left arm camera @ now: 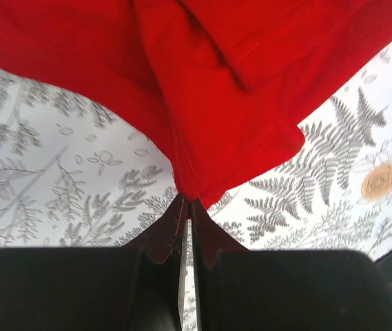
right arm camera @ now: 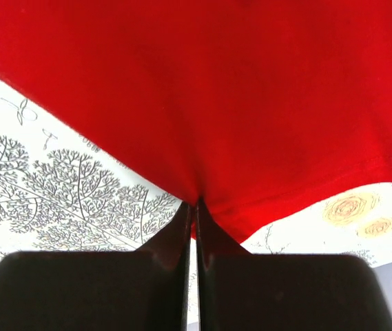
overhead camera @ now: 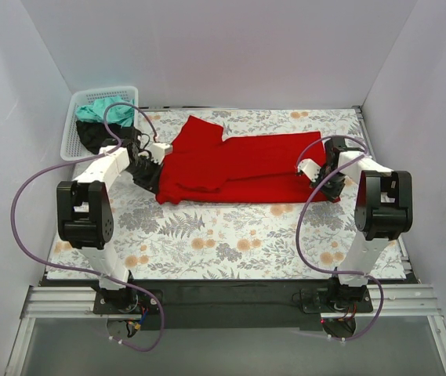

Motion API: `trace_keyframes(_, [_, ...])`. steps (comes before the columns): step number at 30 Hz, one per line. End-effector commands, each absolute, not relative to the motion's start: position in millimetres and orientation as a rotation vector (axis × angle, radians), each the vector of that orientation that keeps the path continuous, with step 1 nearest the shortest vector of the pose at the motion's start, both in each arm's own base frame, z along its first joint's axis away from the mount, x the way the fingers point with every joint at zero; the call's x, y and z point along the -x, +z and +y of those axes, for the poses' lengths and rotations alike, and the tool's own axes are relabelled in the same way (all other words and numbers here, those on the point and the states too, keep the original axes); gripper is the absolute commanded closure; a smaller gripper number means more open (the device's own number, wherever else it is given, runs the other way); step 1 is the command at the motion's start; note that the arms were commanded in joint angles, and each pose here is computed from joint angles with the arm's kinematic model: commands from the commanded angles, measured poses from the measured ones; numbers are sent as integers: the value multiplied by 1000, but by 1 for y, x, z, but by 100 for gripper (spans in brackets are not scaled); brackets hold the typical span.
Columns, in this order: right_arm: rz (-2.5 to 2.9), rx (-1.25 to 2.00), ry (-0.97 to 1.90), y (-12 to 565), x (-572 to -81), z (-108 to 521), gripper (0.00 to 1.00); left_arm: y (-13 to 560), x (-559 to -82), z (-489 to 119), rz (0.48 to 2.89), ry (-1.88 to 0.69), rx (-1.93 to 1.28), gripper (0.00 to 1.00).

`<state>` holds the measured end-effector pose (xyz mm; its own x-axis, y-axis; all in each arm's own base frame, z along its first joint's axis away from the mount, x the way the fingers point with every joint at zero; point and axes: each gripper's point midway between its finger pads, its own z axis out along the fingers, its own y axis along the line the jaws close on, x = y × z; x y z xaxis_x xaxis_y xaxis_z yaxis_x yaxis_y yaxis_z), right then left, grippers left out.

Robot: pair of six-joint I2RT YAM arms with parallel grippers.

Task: Fold and stack the t-shirts
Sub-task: Fold the tshirt

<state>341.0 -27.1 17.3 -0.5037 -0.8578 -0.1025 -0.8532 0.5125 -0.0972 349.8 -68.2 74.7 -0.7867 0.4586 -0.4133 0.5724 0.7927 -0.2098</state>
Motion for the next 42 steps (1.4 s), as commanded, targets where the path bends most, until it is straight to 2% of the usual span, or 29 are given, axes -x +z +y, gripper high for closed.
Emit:
trace_keyframes(1, [2649,1590,-71,12,-310,-40,99,58,-315,-47,2777,-406,-910,100])
trace_keyframes(5, [2636,1645,-82,12,-290,-43,99,40,-299,-41,2833,-391,-931,100])
trace_keyframes(12, [2644,1634,-62,12,-284,-41,99,39,-306,-49,2773,-431,-912,100])
trace_keyframes(17, [2620,1636,-72,22,-284,-40,99,55,-301,-59,2703,-508,-973,88])
trace_keyframes(19, [2604,1619,-65,28,-287,-38,99,63,-305,-62,2680,-523,-956,81])
trace_keyframes(20, [2597,1607,-62,30,-289,-36,99,67,-305,-66,2665,-549,-946,73])
trace_keyframes(24, [2599,1577,-30,37,-294,-32,99,74,-303,-77,2643,-630,-888,60])
trace_keyframes(34, [2615,1578,-14,34,-290,-31,99,64,-296,-96,2746,-781,-575,58])
trace_keyframes(38, [2617,1571,-15,35,-293,-31,99,56,-273,-98,2815,-832,-509,49])
trace_keyframes(42, [2621,1573,-12,33,-293,-31,99,47,-264,-100,2858,-855,-429,46])
